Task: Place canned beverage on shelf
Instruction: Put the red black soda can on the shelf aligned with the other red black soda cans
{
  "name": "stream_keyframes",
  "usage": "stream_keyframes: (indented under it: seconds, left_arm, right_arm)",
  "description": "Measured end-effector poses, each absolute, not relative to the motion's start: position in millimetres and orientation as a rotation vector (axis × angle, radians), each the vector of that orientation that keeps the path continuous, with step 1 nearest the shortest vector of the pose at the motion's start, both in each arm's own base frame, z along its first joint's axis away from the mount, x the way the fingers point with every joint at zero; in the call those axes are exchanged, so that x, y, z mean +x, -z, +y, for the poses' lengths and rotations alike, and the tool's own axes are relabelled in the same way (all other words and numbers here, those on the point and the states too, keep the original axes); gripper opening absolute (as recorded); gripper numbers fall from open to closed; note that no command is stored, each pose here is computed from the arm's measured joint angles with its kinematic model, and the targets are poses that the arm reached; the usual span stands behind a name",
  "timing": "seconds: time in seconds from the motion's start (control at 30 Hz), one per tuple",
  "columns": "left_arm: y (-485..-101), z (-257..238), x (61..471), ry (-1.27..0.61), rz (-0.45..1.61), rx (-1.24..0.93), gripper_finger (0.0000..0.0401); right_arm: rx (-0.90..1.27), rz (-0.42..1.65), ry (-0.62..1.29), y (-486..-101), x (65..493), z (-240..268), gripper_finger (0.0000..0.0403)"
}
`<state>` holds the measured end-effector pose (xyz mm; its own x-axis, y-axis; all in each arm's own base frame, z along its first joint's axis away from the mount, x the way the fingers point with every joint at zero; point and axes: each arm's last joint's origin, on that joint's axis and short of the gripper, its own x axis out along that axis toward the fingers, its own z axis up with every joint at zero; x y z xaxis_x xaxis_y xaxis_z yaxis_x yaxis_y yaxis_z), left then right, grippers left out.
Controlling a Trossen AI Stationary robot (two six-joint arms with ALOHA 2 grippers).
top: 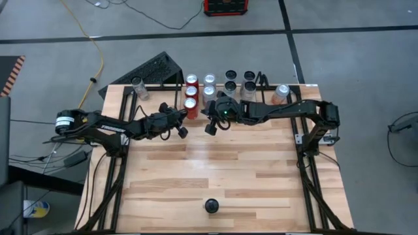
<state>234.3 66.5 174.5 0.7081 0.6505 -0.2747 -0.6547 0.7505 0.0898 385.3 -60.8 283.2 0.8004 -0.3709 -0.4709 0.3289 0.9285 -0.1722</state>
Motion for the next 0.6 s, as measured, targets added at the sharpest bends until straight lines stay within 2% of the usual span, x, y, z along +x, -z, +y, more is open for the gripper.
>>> stream_keyframes:
  seconds: [0.6]
  left_arm:
    - [-175.8, 66.3, 234.9, -0.707, 0.289, -0.013, 0.0000]
  right_arm:
    - [-0.080, 0.474, 0.381, -311.4, 366.6, -58.7, 0.0000]
